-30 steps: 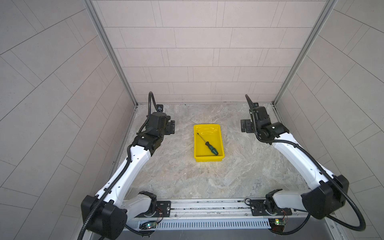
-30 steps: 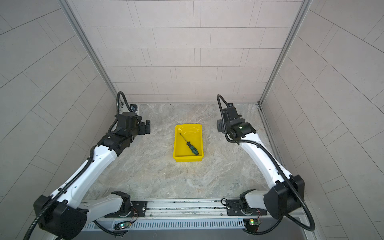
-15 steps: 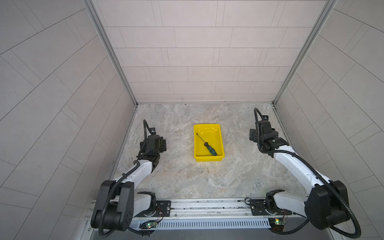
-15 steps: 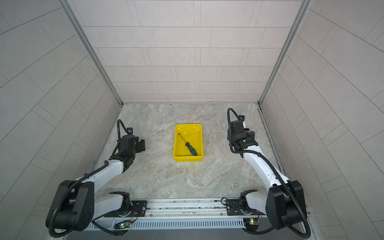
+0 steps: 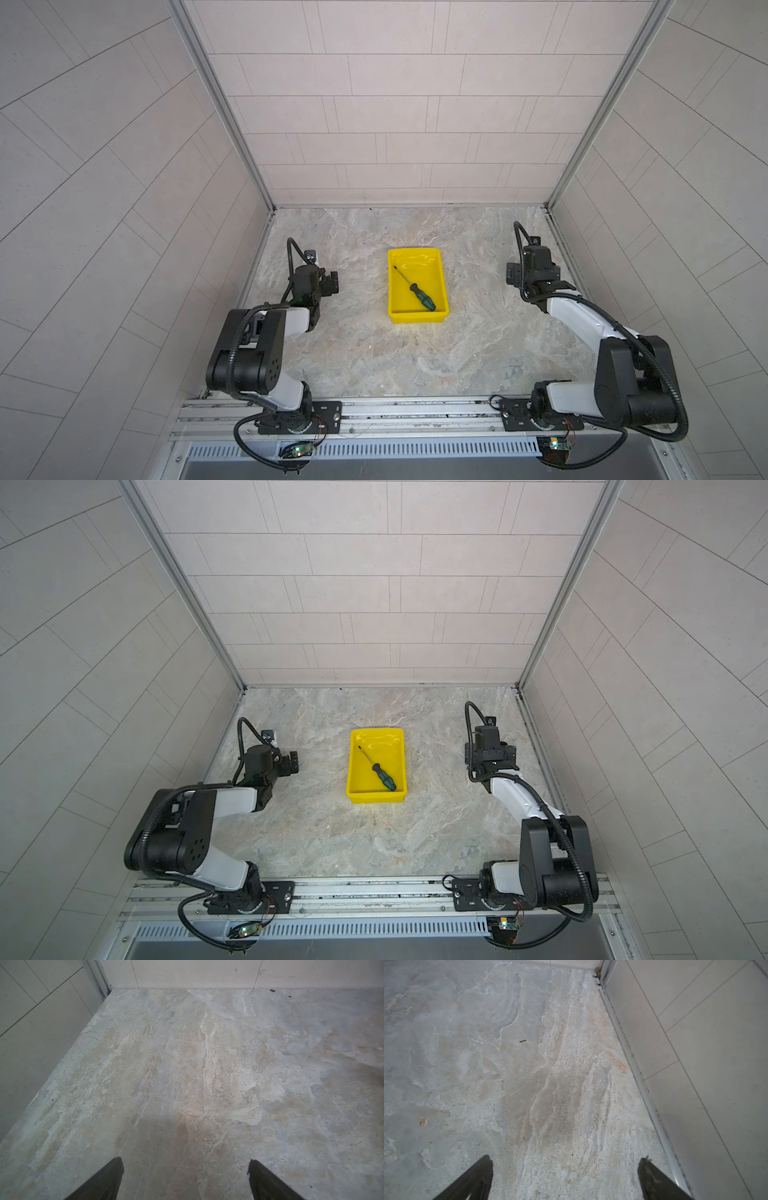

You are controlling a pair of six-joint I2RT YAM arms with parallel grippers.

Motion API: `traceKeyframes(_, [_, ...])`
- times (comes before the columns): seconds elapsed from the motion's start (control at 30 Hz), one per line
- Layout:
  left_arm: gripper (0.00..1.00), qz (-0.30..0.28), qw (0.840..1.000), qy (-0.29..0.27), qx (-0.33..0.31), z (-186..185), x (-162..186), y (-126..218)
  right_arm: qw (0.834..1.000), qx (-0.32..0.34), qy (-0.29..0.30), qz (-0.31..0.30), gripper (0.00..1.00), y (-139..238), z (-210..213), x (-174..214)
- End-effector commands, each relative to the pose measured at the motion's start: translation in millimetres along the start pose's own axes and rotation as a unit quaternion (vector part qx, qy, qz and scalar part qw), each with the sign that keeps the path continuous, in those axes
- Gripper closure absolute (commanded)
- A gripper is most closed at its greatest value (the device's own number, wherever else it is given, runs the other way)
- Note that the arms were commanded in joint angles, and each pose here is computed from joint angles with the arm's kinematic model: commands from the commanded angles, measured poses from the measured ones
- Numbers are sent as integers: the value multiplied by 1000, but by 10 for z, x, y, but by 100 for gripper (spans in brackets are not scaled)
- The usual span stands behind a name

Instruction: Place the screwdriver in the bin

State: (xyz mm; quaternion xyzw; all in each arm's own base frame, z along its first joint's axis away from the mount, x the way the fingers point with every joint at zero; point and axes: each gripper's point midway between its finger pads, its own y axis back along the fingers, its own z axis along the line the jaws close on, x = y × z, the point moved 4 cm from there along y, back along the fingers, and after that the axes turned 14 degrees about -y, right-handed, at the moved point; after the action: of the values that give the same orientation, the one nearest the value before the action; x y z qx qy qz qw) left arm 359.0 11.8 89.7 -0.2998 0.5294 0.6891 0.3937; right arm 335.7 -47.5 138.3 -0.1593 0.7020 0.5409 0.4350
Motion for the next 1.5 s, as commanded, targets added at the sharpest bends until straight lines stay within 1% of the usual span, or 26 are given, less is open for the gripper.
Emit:
traceKeyframes(0.0, [0,-23,1000,0,-2,25,-88,-1,996,-57,-10,-62,0,-53,164,-132])
traceKeyframes(0.03, [0,-23,1000,4,-12,46,-84,-4,996,-61,-15,-58,0,-88,158,-17])
traceKeyframes(0.1, [0,-20,1000,4,-13,49,-81,-5,994,-79,-22,-77,0,-122,190,49])
traceKeyframes(0.2, [0,-21,1000,3,-13,45,-85,-8,989,-106,-21,-102,0,-103,243,42])
traceKeyframes(0.23, [0,-21,1000,4,-14,52,-87,-10,986,-112,-30,-118,0,-97,243,39])
traceKeyframes(0.3, [0,-21,1000,3,-13,48,-82,-8,987,-107,-35,-119,0,-147,227,124])
traceKeyframes(0.37, [0,-23,1000,4,-13,49,-89,1,984,-109,-39,-136,1,-241,227,243])
traceKeyframes(0.4, [0,-24,1000,4,-14,52,-92,5,980,-125,-26,-152,1,-250,274,238])
traceKeyframes(0.43, [0,-24,1000,3,-13,46,-93,10,980,-136,-17,-147,1,-250,316,223])
traceKeyframes(0.47, [0,-25,1000,3,-13,46,-93,9,982,-149,-2,-117,1,-249,375,239])
traceKeyframes(0.5, [0,-25,1000,3,-13,47,-97,11,981,-156,10,-112,0,-236,427,239])
traceKeyframes(0.53, [0,-25,1000,3,-13,47,-97,11,979,-159,17,-128,0,-240,439,247])
traceKeyframes(0.57, [0,-26,1000,3,-13,47,-101,11,980,-156,13,-123,0,-243,432,248])
traceKeyframes(0.6, [0,-25,1000,3,-12,43,-95,15,983,-148,7,-104,0,-247,415,247])
traceKeyframes(0.67, [0,-26,1000,2,-14,45,-98,15,981,-154,12,-118,0,-254,431,245])
traceKeyframes(0.7, [0,-25,1000,2,-14,42,-95,14,983,-148,8,-105,0,-254,418,246])
traceKeyframes(0.73, [0,-26,1000,2,-14,43,-99,12,982,-152,11,-113,0,-255,426,246])
traceKeyframes(0.93, [0,-19,1000,2,-13,37,-88,-13,982,-151,10,-112,0,-258,429,235])
traceKeyframes(1.47, [0,-24,1000,3,-13,43,-96,6,982,-150,9,-112,0,-246,419,242])
